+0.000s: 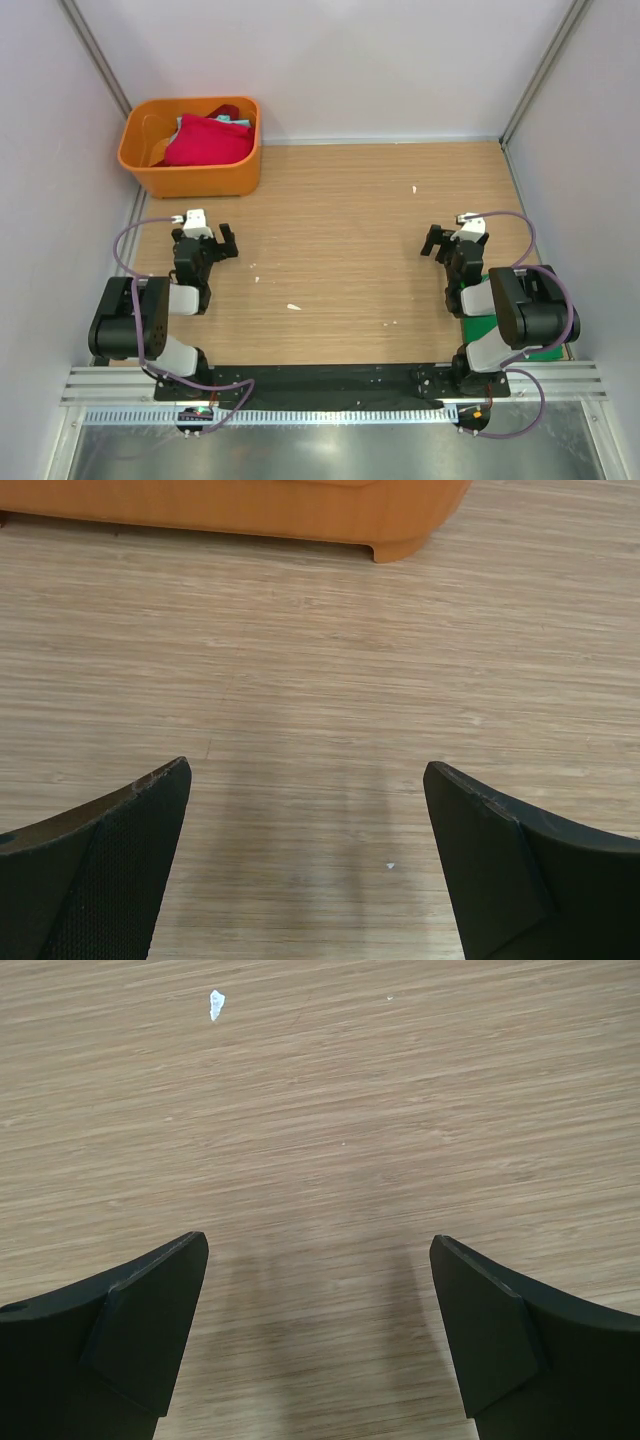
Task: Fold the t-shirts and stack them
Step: Grab the tshirt from the pile, then move the tshirt to the center of the board, then flatten the tshirt out
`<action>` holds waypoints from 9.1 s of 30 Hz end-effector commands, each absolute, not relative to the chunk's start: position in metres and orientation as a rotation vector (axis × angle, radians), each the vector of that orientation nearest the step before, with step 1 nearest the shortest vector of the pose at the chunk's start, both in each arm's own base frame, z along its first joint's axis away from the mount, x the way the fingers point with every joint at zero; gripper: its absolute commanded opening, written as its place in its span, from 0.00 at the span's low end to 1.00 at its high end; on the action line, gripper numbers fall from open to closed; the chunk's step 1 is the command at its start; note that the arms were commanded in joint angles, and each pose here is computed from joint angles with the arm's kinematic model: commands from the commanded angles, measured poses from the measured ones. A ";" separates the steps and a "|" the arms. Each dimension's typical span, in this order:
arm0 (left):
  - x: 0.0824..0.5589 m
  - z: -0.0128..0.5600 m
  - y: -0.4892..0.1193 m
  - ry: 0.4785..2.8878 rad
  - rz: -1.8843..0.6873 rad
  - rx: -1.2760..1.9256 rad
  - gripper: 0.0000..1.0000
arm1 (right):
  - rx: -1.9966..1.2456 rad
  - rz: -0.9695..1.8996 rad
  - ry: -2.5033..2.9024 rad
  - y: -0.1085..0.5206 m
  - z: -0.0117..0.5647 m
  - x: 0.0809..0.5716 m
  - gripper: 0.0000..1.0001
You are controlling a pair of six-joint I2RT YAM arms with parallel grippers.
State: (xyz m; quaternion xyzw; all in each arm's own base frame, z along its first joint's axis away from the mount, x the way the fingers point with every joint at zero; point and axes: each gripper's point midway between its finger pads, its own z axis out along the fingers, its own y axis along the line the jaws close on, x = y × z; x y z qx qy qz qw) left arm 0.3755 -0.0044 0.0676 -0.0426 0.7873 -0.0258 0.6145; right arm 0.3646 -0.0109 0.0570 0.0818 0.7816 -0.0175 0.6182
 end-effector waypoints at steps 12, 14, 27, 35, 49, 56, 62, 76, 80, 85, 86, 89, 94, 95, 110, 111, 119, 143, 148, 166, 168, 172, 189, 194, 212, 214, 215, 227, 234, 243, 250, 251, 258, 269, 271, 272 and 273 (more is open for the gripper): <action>0.381 0.155 0.068 1.827 0.199 -0.826 1.00 | 0.200 -0.153 1.667 -0.023 0.104 0.371 1.00; 0.393 0.175 0.064 1.850 0.195 -0.737 1.00 | 0.242 -0.161 1.675 -0.017 0.126 0.379 1.00; 0.524 0.295 0.057 1.886 -0.001 -0.472 0.96 | 0.256 0.100 2.092 0.029 0.166 0.380 1.00; 0.594 0.243 0.080 2.117 0.152 -0.333 0.75 | 0.129 0.195 2.131 0.044 0.197 0.388 0.89; 0.620 0.148 0.088 2.234 0.147 -0.400 0.46 | 0.145 0.196 2.181 0.044 0.183 0.386 0.87; 0.628 0.192 0.095 2.104 0.154 -0.478 0.20 | 0.158 0.258 2.218 0.052 0.174 0.383 0.82; 0.630 0.312 0.097 1.791 0.070 -0.573 0.00 | 0.187 0.309 2.262 0.059 0.173 0.380 0.78; 0.519 0.567 0.044 1.304 -0.277 -0.427 0.03 | 0.162 0.405 2.284 0.072 0.203 0.353 0.72; 0.532 0.533 0.045 1.369 -0.262 -0.444 0.60 | 0.166 0.432 2.289 0.075 0.208 0.343 0.74; 0.575 0.463 0.050 1.458 -0.247 -0.502 0.65 | 0.189 0.451 2.296 0.077 0.203 0.339 0.74; 0.583 0.455 0.047 1.478 -0.246 -0.487 0.63 | 0.193 0.453 2.301 0.076 0.202 0.339 0.74; 0.609 0.417 0.045 1.550 -0.185 -0.469 0.61 | 0.198 0.433 2.313 0.074 0.196 0.340 0.74; 0.645 0.358 0.026 1.668 -0.225 -0.414 0.60 | 0.218 0.417 2.350 0.073 0.183 0.349 0.74; 0.657 0.333 0.018 1.709 -0.237 -0.404 0.62 | 0.228 0.420 2.362 0.074 0.178 0.352 0.74; 0.717 0.217 -0.035 1.719 -0.642 -0.667 0.49 | 0.270 0.371 2.431 0.068 0.150 0.357 0.75; 0.718 0.211 -0.036 1.723 -0.653 -0.696 0.49 | 0.271 0.368 2.437 0.068 0.149 0.357 0.75; 0.720 0.173 -0.062 1.755 -0.699 -0.788 0.55 | 0.272 0.365 2.443 0.068 0.144 0.361 0.75; 0.699 0.351 -0.046 1.471 -0.645 -0.671 0.00 | 0.289 0.365 2.439 0.069 0.152 0.373 0.73; 0.637 0.471 -0.063 1.349 -0.591 -0.464 0.00 | 0.355 0.381 2.557 0.072 0.137 0.362 0.72; 0.317 0.642 -0.164 1.200 -1.028 -0.147 0.07 | 0.252 0.506 2.473 0.091 0.174 0.304 0.72; 0.305 0.594 -0.183 1.322 -1.074 -0.157 0.17 | 0.268 0.525 2.486 0.094 0.167 0.295 0.72; 0.279 0.391 -0.197 1.811 -1.025 -0.281 0.94 | 0.259 0.610 2.514 0.107 0.159 0.275 0.75; 0.173 0.158 -0.152 2.541 -0.676 -0.507 0.86 | -0.508 1.061 2.718 0.278 0.093 0.121 0.77; 0.180 0.164 -0.156 2.507 -0.696 -0.507 0.85 | -0.584 1.110 2.744 0.315 0.075 0.107 0.60; 0.192 0.232 -0.103 2.237 -0.501 -0.577 0.86 | -0.457 0.571 2.126 0.331 0.333 0.257 0.01; 0.193 0.251 -0.091 2.139 -0.500 -0.600 0.86 | -0.412 0.654 2.055 0.331 0.373 0.250 0.01; 0.193 0.257 -0.088 2.111 -0.500 -0.602 0.87 | -0.385 0.692 2.006 0.331 0.393 0.247 0.01; 0.186 0.251 -0.082 2.125 -0.472 -0.591 1.00 | -0.369 0.828 2.457 0.289 0.173 0.148 0.40; 0.202 0.216 -0.129 2.261 -0.603 -0.457 0.90 | -0.094 0.614 2.526 0.212 0.124 0.170 0.55; 0.258 0.154 -0.236 2.592 -0.782 -0.048 0.71 | -0.108 0.641 2.654 0.227 0.112 0.232 0.56; 0.288 0.090 -0.271 2.732 -0.778 -0.052 0.60 | -0.184 0.722 2.701 0.258 0.096 0.251 0.54; 0.293 0.089 -0.275 2.726 -0.786 -0.051 0.60 | -0.187 0.707 2.711 0.257 0.092 0.251 0.53; 0.308 0.061 -0.281 2.805 -0.715 -0.045 0.73 | -0.118 0.607 2.756 0.243 0.078 0.252 0.44; 0.313 0.046 -0.294 2.852 -0.760 -0.023 0.10 | -0.045 0.591 2.792 0.230 0.067 0.242 0.44; 0.313 0.054 -0.292 2.834 -0.755 -0.023 0.01 | -0.021 0.597 2.787 0.228 0.068 0.243 0.41; 0.315 0.065 -0.292 2.802 -0.759 -0.020 0.00 | -0.011 0.601 2.788 0.227 0.067 0.244 0.35; 0.316 0.072 -0.291 2.783 -0.761 -0.012 0.00 | -0.001 0.608 2.781 0.227 0.068 0.247 0.28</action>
